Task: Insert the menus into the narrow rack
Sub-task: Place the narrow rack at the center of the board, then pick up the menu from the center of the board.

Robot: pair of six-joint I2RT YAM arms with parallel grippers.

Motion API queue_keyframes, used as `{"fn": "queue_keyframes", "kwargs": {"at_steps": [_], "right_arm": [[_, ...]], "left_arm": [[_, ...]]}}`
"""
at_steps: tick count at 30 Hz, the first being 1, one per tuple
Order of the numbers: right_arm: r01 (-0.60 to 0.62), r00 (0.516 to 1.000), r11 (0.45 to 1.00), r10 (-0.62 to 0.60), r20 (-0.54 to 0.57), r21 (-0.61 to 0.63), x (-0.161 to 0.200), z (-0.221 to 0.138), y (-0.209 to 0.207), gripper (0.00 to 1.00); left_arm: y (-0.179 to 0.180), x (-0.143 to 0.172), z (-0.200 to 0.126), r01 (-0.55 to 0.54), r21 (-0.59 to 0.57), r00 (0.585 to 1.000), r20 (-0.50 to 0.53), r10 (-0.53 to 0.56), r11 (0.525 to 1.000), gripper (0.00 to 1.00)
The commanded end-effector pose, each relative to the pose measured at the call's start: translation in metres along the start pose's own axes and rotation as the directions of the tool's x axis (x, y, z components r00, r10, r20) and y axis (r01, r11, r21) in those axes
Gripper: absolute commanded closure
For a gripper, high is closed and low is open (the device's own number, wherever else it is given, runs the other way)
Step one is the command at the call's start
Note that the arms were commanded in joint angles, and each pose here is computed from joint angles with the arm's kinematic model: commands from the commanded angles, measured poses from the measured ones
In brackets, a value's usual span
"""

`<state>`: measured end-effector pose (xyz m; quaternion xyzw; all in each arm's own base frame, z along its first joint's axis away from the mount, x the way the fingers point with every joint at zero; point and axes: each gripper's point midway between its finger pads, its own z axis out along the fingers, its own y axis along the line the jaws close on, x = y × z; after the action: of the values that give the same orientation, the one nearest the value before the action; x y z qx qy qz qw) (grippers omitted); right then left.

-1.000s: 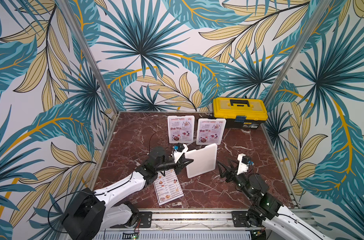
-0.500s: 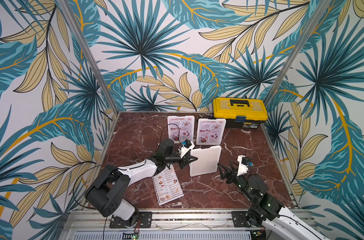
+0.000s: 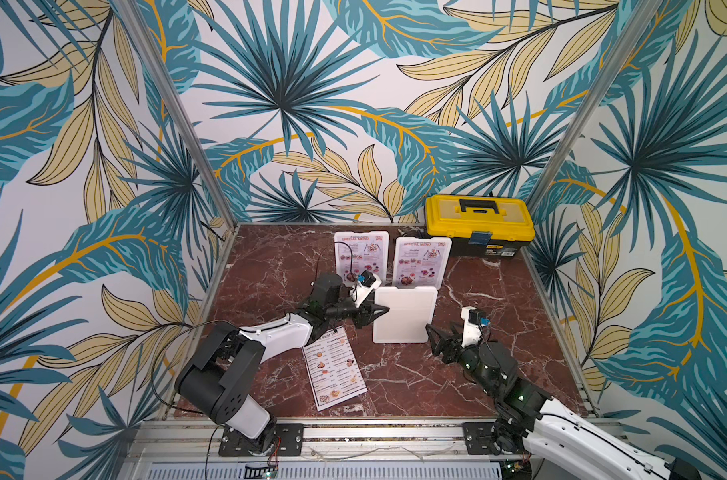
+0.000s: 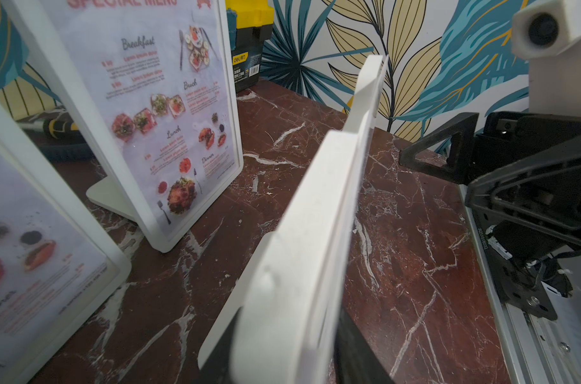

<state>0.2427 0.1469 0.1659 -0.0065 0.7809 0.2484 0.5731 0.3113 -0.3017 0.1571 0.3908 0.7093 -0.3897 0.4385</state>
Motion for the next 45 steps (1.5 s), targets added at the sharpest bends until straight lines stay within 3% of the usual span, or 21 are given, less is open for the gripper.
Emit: {"fn": "queue_keyframes", "kwargs": {"at_steps": [1,5,12,18,21,25,26,27,29,30,31,34,38,40,41,45], "right_arm": [[-0.025,0.999,1.0,0.025,0.036,-0.013,-0.01,0.002,0.005,0.17],[-0.024,0.999,1.0,0.025,0.026,-0.016,-0.007,0.005,0.006,0.17],[0.024,0.999,0.995,-0.028,-0.036,-0.099,-0.007,0.005,0.027,0.21],[0.079,0.991,0.972,-0.101,-0.09,-0.219,-0.001,0.007,0.06,0.24],[0.117,0.98,0.954,-0.156,-0.124,-0.276,0.012,0.013,0.085,0.25],[0.199,0.948,0.924,-0.266,-0.173,-0.326,0.038,0.029,0.122,0.25],[0.219,0.937,0.915,-0.294,-0.188,-0.339,0.046,0.035,0.133,0.26],[0.231,0.928,0.906,-0.314,-0.2,-0.354,0.053,0.039,0.142,0.26],[0.243,0.906,0.887,-0.352,-0.235,-0.392,0.072,0.052,0.161,0.27],[0.239,0.899,0.879,-0.361,-0.248,-0.413,0.079,0.057,0.169,0.28],[0.232,0.891,0.871,-0.369,-0.266,-0.433,0.088,0.063,0.177,0.28],[0.225,0.865,0.863,-0.391,-0.315,-0.453,0.111,0.083,0.192,0.3],[0.215,0.832,0.856,-0.412,-0.371,-0.469,0.14,0.106,0.205,0.32],[0.208,0.82,0.855,-0.417,-0.392,-0.475,0.151,0.115,0.211,0.33],[0.207,0.814,0.856,-0.419,-0.403,-0.474,0.156,0.119,0.212,0.33],[0.221,0.793,0.866,-0.428,-0.434,-0.449,0.175,0.133,0.209,0.34]], "left_arm": [[0.009,-0.017,-0.007,-0.045,-0.075,0.998,0.042,0.048,0.996,0.58],[0.024,-0.019,-0.009,-0.022,-0.165,0.999,0.045,0.03,0.986,0.58],[0.016,-0.033,-0.023,0.032,-0.17,0.995,0.097,-0.015,0.985,0.57],[0.033,-0.054,-0.063,0.219,-0.333,0.96,0.243,-0.141,0.917,0.36],[0.053,-0.048,-0.092,0.394,-0.393,0.905,0.325,-0.275,0.831,0.14],[0.068,-0.027,-0.11,0.535,-0.359,0.84,0.324,-0.436,0.765,0.12],[0.074,-0.018,-0.114,0.582,-0.371,0.811,0.33,-0.483,0.723,0.11],[0.081,-0.012,-0.118,0.626,-0.392,0.779,0.345,-0.523,0.674,0.12],[0.096,0.012,-0.131,0.7,-0.487,0.707,0.373,-0.601,0.522,0.0],[0.104,0.021,-0.141,0.711,-0.544,0.685,0.395,-0.612,0.446,0.0],[0.111,0.031,-0.152,0.701,-0.607,0.679,0.41,-0.609,0.374,0.01],[0.118,0.048,-0.185,0.639,-0.729,0.706,0.429,-0.564,0.246,0.0],[0.113,0.057,-0.209,0.618,-0.763,0.729,0.463,-0.504,0.192,0.0],[0.106,0.068,-0.207,0.596,-0.775,0.736,0.421,-0.529,0.212,0.01],[0.102,0.074,-0.205,0.589,-0.778,0.732,0.399,-0.553,0.219,0.0],[0.085,0.096,-0.208,0.606,-0.777,0.667,0.381,-0.64,0.168,0.01]]}}
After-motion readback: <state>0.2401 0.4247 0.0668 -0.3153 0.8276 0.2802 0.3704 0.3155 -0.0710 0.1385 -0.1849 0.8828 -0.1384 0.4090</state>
